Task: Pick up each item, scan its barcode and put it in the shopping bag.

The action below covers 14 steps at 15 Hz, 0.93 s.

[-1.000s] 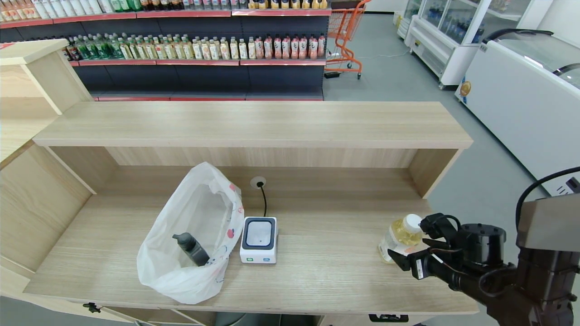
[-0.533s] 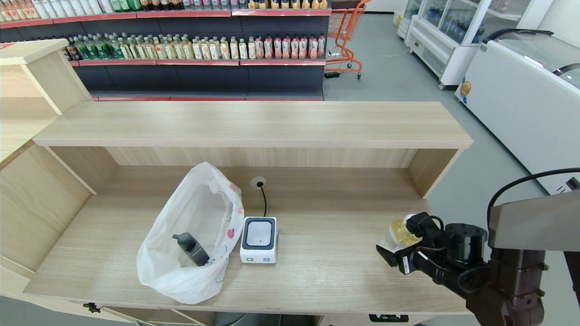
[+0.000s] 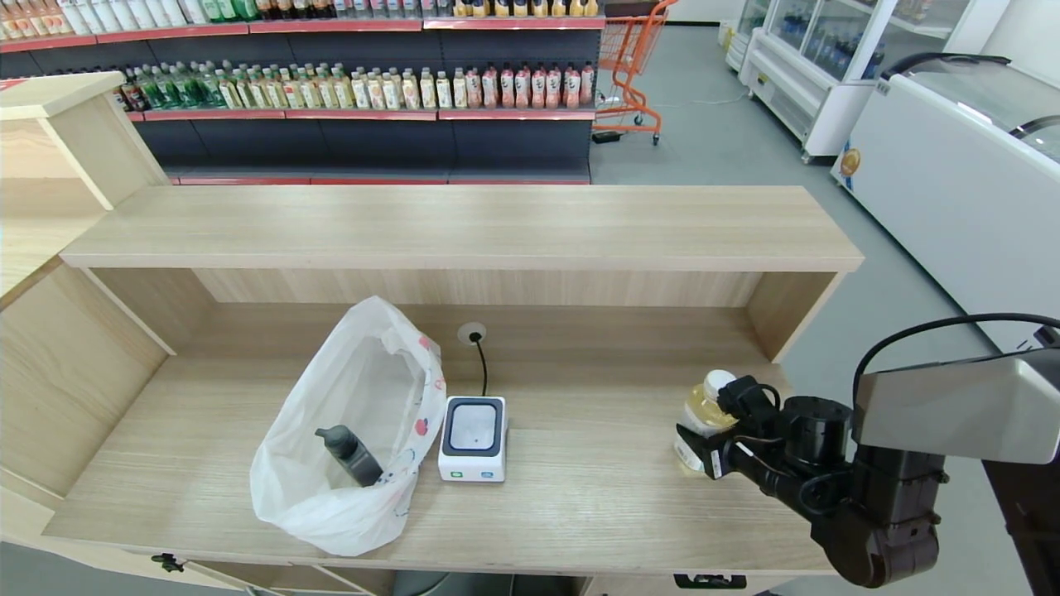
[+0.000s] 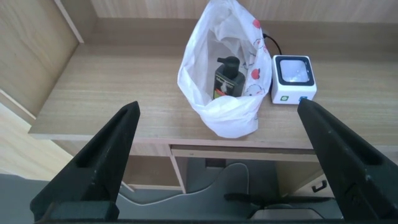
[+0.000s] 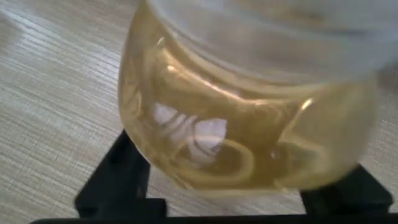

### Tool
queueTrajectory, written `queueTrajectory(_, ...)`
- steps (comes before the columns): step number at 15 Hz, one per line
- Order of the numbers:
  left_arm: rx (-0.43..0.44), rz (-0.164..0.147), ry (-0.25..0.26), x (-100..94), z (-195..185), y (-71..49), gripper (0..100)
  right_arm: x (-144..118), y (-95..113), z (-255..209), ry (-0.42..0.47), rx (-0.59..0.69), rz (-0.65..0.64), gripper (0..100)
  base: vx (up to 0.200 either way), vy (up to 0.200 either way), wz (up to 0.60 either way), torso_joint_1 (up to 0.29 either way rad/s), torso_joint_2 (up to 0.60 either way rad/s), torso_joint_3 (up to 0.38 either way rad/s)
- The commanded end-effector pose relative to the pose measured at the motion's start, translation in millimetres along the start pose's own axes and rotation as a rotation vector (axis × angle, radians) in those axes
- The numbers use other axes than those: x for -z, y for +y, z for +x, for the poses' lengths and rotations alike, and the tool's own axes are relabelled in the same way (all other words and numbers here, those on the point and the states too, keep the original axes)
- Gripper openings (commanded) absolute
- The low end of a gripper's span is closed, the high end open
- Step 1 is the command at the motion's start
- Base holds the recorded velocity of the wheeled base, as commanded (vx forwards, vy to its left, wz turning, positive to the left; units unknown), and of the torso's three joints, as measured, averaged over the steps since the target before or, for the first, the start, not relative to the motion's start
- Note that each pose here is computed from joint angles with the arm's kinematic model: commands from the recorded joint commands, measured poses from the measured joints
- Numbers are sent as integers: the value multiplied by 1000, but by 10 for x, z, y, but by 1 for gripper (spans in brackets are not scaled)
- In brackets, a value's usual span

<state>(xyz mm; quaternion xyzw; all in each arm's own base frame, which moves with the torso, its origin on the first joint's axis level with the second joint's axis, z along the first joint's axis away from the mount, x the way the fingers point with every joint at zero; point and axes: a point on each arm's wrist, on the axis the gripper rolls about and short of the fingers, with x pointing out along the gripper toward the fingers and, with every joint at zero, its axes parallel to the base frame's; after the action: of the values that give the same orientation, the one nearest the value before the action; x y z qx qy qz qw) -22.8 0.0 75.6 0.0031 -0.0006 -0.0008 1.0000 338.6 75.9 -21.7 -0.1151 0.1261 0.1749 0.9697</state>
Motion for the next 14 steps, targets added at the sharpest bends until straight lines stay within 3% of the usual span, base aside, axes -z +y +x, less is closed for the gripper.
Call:
queueTrajectory(1, 0, 0, 0, 0, 0, 0, 100, 15, 14, 46, -5, -4, -12, 0, 0, 0, 0, 0, 0, 0)
queueTrajectory(6, 0, 0, 0, 0, 0, 0, 100, 65, 19, -44, 32, -9, -61, 0, 0, 0, 0, 0, 0, 0)
queueTrajectory(10, 0, 0, 0, 0, 0, 0, 100, 109, 14, -104, 60, -7, -17, 0, 0, 0, 0, 0, 0, 0)
queueTrajectory(11, 0, 0, 0, 0, 0, 0, 100, 48, -3, -115, 41, -1, 10, 0, 0, 0, 0, 0, 0, 0)
queueTrajectory(13, 0, 1, 0, 0, 0, 0, 100, -332, -71, -208, -84, -11, 128, 0, 0, 0, 0, 0, 0, 0)
queueTrajectory(14, 0, 0, 0, 0, 0, 0, 100, -554, -97, -322, -115, -78, 178, 0, 0, 0, 0, 0, 0, 0)
